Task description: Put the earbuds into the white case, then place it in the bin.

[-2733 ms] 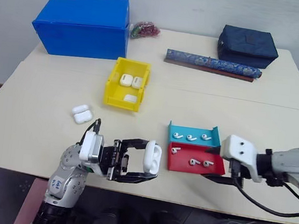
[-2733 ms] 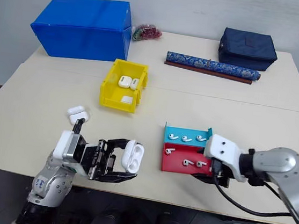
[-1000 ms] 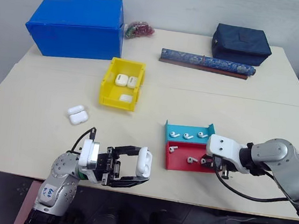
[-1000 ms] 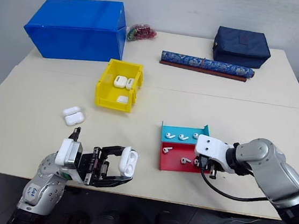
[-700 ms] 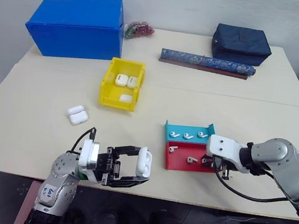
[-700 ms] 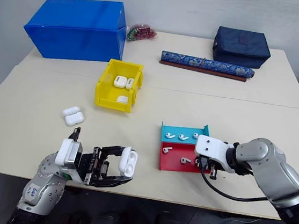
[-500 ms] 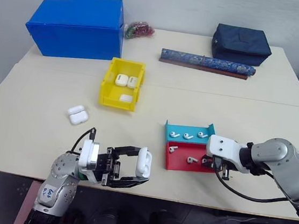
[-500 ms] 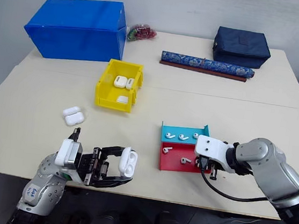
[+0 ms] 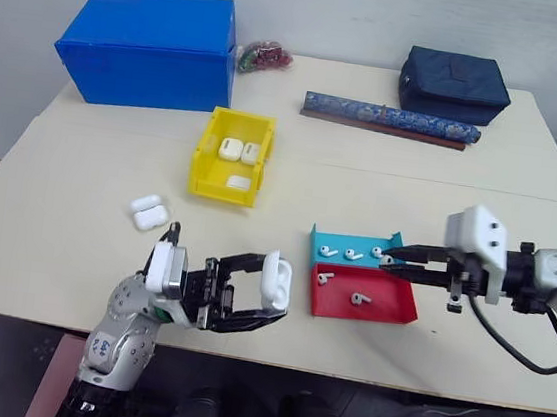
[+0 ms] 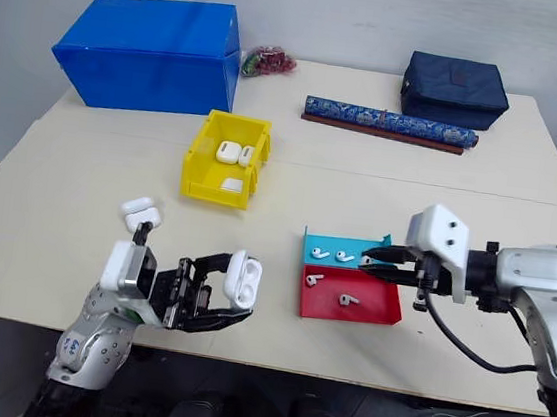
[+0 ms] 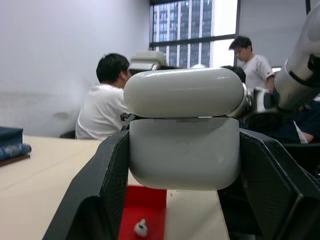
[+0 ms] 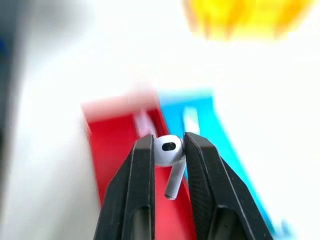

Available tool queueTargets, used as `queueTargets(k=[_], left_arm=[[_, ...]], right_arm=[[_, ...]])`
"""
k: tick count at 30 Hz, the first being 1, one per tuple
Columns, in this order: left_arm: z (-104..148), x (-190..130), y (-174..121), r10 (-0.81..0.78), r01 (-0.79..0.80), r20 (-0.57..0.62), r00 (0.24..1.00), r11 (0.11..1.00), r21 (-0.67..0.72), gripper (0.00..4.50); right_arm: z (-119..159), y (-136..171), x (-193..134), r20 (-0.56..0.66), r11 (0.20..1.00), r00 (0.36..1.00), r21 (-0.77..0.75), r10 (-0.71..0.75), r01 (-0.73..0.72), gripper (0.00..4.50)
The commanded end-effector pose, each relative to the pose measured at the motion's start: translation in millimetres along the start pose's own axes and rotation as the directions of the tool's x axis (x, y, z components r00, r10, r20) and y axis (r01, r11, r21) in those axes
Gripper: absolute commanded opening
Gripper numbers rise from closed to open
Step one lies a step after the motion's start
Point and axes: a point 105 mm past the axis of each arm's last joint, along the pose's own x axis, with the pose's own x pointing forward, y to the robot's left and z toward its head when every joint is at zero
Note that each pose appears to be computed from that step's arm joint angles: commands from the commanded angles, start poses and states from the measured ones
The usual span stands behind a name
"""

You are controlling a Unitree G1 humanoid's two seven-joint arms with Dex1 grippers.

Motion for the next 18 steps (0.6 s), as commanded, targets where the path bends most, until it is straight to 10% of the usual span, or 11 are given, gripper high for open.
queueTargets(k=[1, 7, 18], left_arm=[[11.0, 8.5, 8.0, -0.005, 0.007, 0.084, 0.996, 1.0, -0.026, 2.8], [27.8, 31.8, 21.7, -0.029, 0.044, 0.213, 0.977, 0.997, -0.064, 2.8], [40.9, 59.8, 16.8, -0.101, 0.142, 0.308, 0.946, 0.983, -0.114, 2.8]], right_arm=[[45.8, 14.8, -1.0, 0.317, 0.999, 0.948, -0.04, -0.009, 0.023, 0.46], [83.0, 38.1, 31.4, 0.618, 0.999, 0.786, -0.029, 0.003, 0.019, 0.46], [87.5, 43.3, 58.7, 0.7, 0.998, 0.713, -0.059, 0.035, 0.009, 0.46]])
